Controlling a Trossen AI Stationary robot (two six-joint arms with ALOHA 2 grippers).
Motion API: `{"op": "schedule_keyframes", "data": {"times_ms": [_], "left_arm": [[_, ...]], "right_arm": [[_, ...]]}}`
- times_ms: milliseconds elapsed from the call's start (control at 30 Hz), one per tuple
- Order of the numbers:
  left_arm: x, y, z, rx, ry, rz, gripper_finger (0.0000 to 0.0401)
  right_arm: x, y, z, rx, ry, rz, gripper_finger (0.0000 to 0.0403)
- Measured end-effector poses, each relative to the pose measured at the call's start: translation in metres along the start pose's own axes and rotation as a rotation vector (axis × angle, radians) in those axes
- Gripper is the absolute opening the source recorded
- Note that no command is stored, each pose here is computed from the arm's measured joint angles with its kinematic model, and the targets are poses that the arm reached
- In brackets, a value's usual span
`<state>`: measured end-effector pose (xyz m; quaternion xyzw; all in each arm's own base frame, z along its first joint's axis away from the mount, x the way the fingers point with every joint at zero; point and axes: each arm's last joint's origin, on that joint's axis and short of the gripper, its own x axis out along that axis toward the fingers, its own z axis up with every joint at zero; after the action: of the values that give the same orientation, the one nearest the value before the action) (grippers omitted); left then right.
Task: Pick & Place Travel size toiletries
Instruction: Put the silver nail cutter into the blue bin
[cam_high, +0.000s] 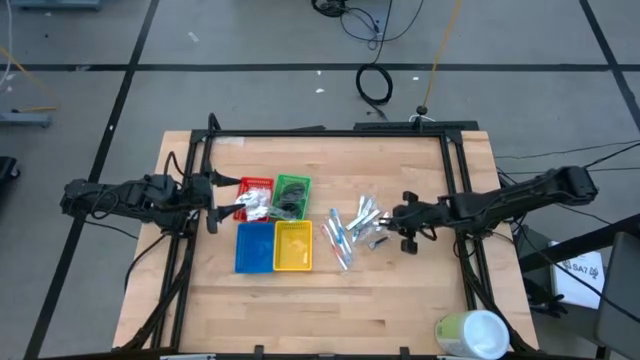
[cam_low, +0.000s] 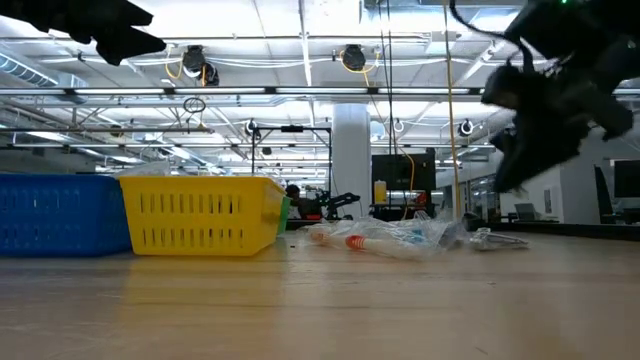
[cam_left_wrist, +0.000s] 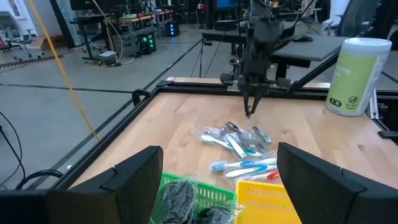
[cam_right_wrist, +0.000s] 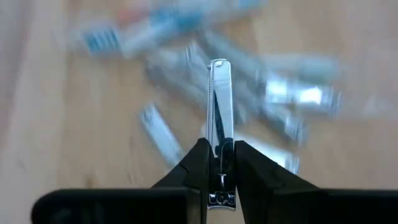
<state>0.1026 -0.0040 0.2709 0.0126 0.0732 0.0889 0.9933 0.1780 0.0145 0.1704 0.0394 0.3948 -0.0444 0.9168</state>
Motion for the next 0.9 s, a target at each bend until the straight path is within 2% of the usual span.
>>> {"op": "schedule_keyframes", "data": {"times_ms": [133,233,367,467,567,733,900], "left_arm": [[0.002,0.0,0.003,-0.044,-0.024,0.01,0.0305],[0.006,-0.001,0.004,-0.086,-0.025,0.024,0.0307],[0.021,-0.005,0.0,-0.124,0.032,0.045,0.0302],[0.039,-0.011,-0.002,-0.25,0.061,0.057,0.0297],[0.062,-0.018,-0.003,-0.32,0.045,0.057,0.0297],[0.098,-0.03,-0.003,-0.433,-0.042,0.006,0.0301],[0.132,-0.038,-0.012,-0.529,-0.139,-0.01,0.0294]], "right_arm": [[-0.007,0.003,0.023,-0.08,-0.222,0.022,0.0042],[-0.005,0.005,0.031,-0.164,-0.309,0.012,0.0042],[0.003,0.006,0.044,-0.247,-0.42,-0.073,0.0042],[0.013,0.007,0.05,-0.326,-0.468,-0.135,0.0042],[0.02,0.007,0.054,-0.387,-0.503,-0.205,0.0042],[0.028,0.006,0.058,-0.419,-0.534,-0.331,0.0042],[0.03,0.006,0.058,-0.427,-0.53,-0.334,0.0042]]}}
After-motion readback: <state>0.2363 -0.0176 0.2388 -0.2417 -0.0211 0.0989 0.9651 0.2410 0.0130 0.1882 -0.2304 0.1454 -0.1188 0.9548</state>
